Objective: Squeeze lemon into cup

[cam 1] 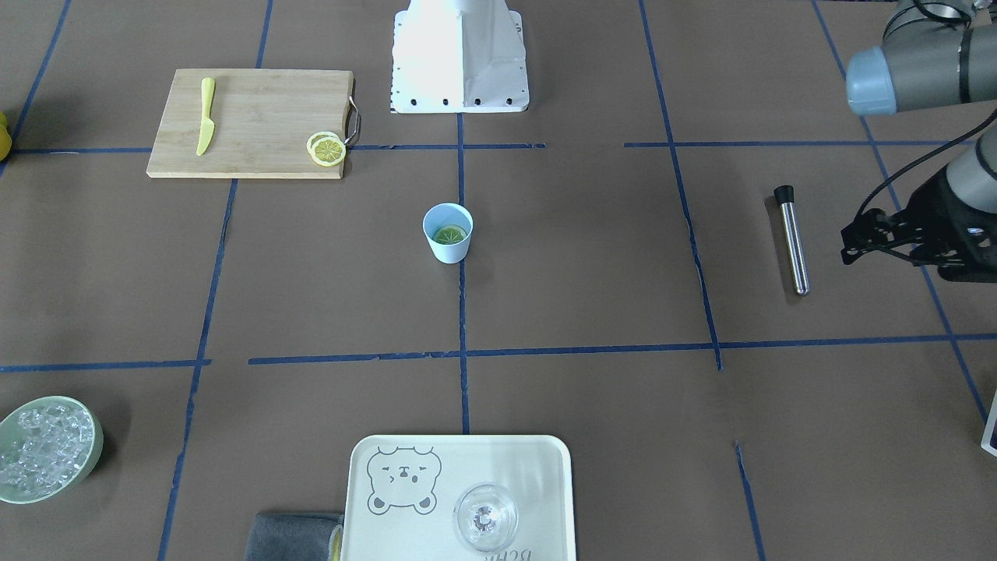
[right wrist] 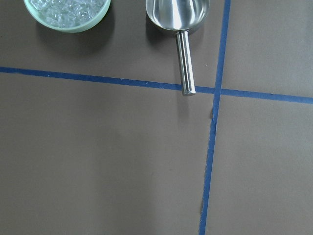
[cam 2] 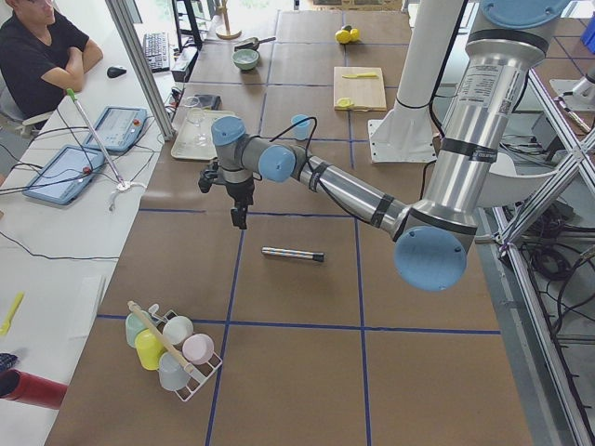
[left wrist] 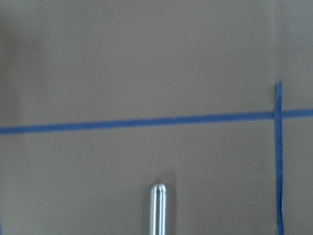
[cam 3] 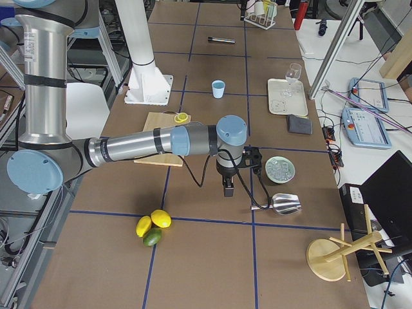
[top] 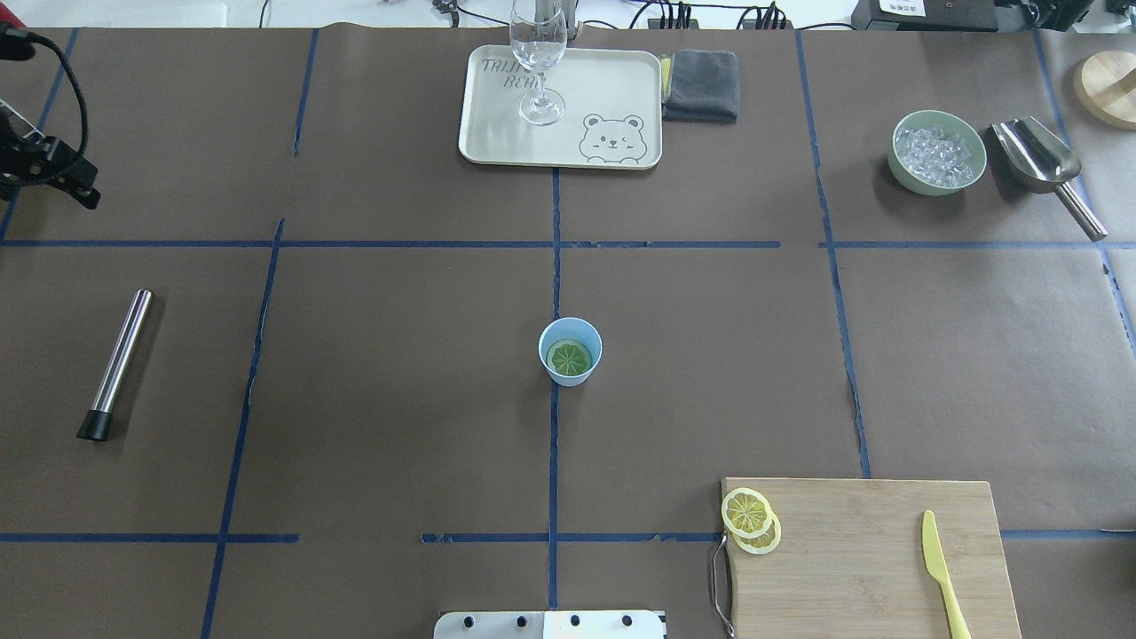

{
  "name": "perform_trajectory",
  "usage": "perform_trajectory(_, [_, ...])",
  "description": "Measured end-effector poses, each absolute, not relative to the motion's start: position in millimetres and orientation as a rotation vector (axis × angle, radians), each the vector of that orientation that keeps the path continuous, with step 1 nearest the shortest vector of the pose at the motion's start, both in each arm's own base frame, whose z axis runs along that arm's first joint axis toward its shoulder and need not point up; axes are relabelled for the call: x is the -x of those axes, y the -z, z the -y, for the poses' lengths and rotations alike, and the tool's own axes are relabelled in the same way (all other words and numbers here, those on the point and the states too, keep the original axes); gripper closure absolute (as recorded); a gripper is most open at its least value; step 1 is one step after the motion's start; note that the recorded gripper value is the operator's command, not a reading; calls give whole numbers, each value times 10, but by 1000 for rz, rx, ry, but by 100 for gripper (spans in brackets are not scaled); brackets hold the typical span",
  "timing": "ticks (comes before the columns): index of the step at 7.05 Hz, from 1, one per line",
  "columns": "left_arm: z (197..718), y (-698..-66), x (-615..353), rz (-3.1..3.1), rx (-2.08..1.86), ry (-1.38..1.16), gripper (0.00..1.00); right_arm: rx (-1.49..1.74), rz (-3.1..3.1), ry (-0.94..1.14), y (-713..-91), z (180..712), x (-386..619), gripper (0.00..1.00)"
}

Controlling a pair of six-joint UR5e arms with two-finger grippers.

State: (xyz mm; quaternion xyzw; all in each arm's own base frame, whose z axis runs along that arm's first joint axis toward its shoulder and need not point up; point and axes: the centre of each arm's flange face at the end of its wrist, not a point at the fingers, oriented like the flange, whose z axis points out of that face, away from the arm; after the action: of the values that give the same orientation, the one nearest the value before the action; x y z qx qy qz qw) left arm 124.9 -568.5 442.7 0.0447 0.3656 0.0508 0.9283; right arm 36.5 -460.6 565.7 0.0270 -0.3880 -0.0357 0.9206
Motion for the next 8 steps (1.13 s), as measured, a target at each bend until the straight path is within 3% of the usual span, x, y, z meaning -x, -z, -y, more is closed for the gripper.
perform_trajectory(3, [5680, -4802, -155, -709, -195, -169, 0, -6, 797, 50, -5937, 4793, -371, 0])
perform_trajectory(8, [5027, -5905, 909, -717, -170, -196, 0, -3, 832, 16, -5997, 4779, -505, 0])
